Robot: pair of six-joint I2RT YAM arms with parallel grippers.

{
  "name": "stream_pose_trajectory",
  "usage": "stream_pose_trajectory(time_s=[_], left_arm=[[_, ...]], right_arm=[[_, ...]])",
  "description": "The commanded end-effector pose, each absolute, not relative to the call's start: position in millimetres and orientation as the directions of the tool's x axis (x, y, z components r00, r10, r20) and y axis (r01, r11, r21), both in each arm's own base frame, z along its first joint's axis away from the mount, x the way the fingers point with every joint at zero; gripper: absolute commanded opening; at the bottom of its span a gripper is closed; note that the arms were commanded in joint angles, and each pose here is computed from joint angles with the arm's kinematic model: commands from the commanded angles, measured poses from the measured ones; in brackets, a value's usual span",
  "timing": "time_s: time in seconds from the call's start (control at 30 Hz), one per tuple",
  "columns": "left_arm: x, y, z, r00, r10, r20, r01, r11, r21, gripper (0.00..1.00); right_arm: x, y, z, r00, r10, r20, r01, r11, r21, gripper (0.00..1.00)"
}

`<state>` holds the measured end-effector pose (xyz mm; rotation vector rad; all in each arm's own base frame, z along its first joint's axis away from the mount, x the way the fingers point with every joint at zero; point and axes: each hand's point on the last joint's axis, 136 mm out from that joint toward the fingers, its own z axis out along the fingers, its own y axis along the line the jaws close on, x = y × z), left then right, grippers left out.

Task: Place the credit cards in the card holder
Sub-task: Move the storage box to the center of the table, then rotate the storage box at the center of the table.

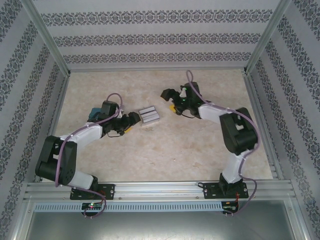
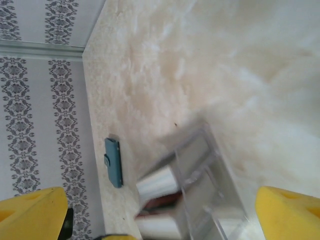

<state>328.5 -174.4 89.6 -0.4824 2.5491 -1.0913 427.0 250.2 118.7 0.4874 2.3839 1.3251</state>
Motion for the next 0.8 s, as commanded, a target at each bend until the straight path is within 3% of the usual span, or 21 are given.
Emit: stream_pose_trajectory(time_s=[0.0,0.17,0.3,0.47,0.77], left_arm=[[344,-190,103,-0.884,-0.407,-0.228,-0.102,0.645,-0.757,0.82],[355,-189,92,-0.887,-0.402,-0.227,-0.122,0.679,-0.724,0.87],[380,-177,95,-0.853,-0.440,-0.279,-0.127,0.695,-0.707,0.88],[411,-171,97,-0.816,-0.490,-0.307,-0.141,0.683,-0.716,0.88],[452,-188,77,-0.818,-0.521,-0.245,-0.172,0.627,-0.760,0.76]], right_arm=[[397,238,124,-0.884,0.406,-0.233,0.044,0.567,0.822,0.97],[369,234,112,-0.895,0.356,-0.268,0.015,0.625,0.780,0.97],[365,248,101,-0.907,0.355,-0.226,0.031,0.592,0.805,0.96],[364,280,104,-0.921,0.284,-0.267,-0.051,0.592,0.805,0.96],[367,308,98,-0.924,0.203,-0.325,-0.149,0.591,0.793,0.97]])
